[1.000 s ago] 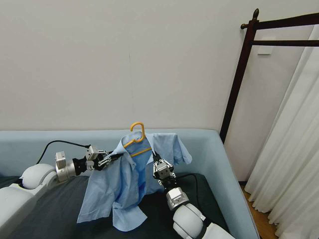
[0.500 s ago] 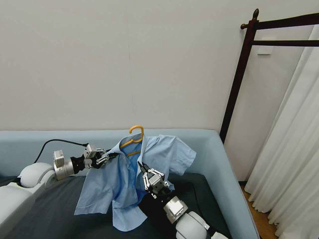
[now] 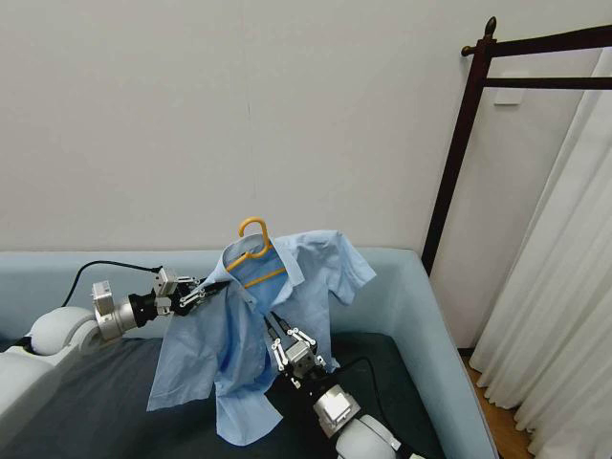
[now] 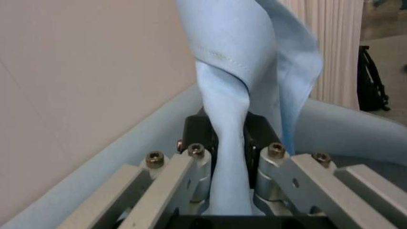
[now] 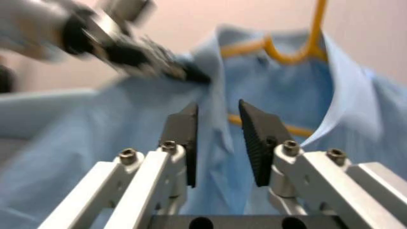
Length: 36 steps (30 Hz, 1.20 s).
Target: Pick up the clothes from the sofa and hang them on the clothes hanger.
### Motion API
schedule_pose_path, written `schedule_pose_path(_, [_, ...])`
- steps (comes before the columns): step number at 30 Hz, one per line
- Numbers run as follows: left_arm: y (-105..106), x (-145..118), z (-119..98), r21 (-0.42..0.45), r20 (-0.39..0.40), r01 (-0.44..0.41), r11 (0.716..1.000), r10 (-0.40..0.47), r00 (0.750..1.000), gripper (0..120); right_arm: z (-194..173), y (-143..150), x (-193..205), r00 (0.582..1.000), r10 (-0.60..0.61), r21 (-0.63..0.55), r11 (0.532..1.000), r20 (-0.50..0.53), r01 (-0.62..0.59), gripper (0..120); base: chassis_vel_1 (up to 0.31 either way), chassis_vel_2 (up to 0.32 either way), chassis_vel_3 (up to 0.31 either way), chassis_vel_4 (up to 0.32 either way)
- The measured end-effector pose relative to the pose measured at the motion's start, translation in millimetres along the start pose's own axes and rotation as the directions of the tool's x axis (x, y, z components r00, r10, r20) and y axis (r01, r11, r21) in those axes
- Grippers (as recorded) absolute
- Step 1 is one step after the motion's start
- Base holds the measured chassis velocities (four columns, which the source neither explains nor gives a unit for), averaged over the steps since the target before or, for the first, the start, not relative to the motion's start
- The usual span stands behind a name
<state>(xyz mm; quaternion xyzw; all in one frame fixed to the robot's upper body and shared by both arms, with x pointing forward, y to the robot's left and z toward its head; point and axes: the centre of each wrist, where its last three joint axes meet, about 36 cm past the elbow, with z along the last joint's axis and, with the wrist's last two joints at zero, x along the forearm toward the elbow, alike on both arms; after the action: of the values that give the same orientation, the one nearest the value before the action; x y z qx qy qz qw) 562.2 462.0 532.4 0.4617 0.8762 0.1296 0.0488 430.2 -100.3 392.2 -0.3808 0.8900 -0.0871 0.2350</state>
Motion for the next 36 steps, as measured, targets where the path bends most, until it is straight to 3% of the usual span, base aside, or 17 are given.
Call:
schedule_pose_path(4, [20, 13, 3, -0.003, 0.013, -0.050, 0.999, 0.050, 0.999, 7, -7, -26, 9, 0.999, -0.019, -0.022, 1.000, 0.050, 0.020, 46, 0.000, 0.000, 0.000, 0.000])
schedule_pose_path(7, [54, 30, -7, -0.025, 0.018, -0.120, 0.992, 0.121, 0.993, 7, -21, -61, 9, 0.996, 0.092, -0.029, 0.995, 0.010, -0.092, 59, 0.000, 0.000, 0.000, 0.000])
schedule_pose_path(8, [54, 30, -7, -0.025, 0.018, -0.120, 0.992, 0.121, 0.993, 7, -21, -61, 9, 0.996, 0.092, -0.029, 0.995, 0.010, -0.092, 59, 0.000, 0.000, 0.000, 0.000])
schedule_pose_path(11, [93, 45, -34, -0.071, 0.009, -0.195, 0.978, 0.196, 0.981, 7, -49, -98, 6, 0.988, 0.154, -0.056, 0.986, -0.011, -0.154, 74, 0.000, 0.000, 0.000, 0.000])
schedule_pose_path(12, [93, 45, -34, -0.071, 0.009, -0.195, 0.978, 0.196, 0.981, 7, -49, -98, 6, 0.988, 0.154, -0.056, 0.986, -0.011, -0.154, 74, 0.000, 0.000, 0.000, 0.000])
schedule_pose_path(16, [123, 44, -65, -0.120, -0.034, -0.306, 0.944, 0.305, 0.952, 7, -89, -147, 3, 0.990, 0.137, -0.121, 0.983, -0.011, -0.138, 94, 0.000, 0.000, 0.000, 0.000])
schedule_pose_path(17, [123, 44, -65, -0.120, -0.034, -0.306, 0.944, 0.305, 0.952, 7, -89, -147, 3, 0.990, 0.137, -0.121, 0.983, -0.011, -0.138, 94, 0.000, 0.000, 0.000, 0.000])
schedule_pose_path(21, [120, 25, -65, -0.124, -0.074, -0.409, 0.904, 0.403, 0.912, 7, -101, -208, 18, 0.995, -0.096, -0.220, 0.972, -0.034, 0.086, 100, 0.000, 0.000, 0.000, 0.000])
schedule_pose_path(23, [119, 21, -63, -0.123, -0.077, -0.418, 0.900, 0.412, 0.908, 7, -100, -219, 21, 0.989, -0.141, -0.227, 0.965, -0.041, 0.129, 100, 0.000, 0.000, 0.000, 0.000])
schedule_pose_path(25, [114, 6, -54, -0.115, -0.079, -0.450, 0.886, 0.443, 0.893, 7, -94, -251, 31, 0.953, -0.282, -0.210, 0.944, -0.109, 0.255, 100, 0.000, 0.000, 0.000, 0.000])
schedule_pose_path(26, [114, 6, -54, -0.115, -0.079, -0.450, 0.886, 0.443, 0.893, 7, -94, -251, 31, 0.953, -0.282, -0.210, 0.944, -0.109, 0.255, 100, 0.000, 0.000, 0.000, 0.000])
schedule_pose_path(30, [108, -17, -46, -0.114, -0.072, -0.492, 0.863, 0.487, 0.870, 7, -84, -290, 34, 0.868, -0.449, -0.196, 0.890, -0.212, 0.413, 100, 0.000, 0.000, 0.000, 0.000])
schedule_pose_path(36, [96, -47, -34, -0.120, -0.092, -0.545, 0.830, 0.537, 0.838, 7, -69, -311, 16, 0.839, -0.467, -0.164, 0.884, -0.280, 0.437, 100, 0.000, 0.000, 0.000, 0.000])
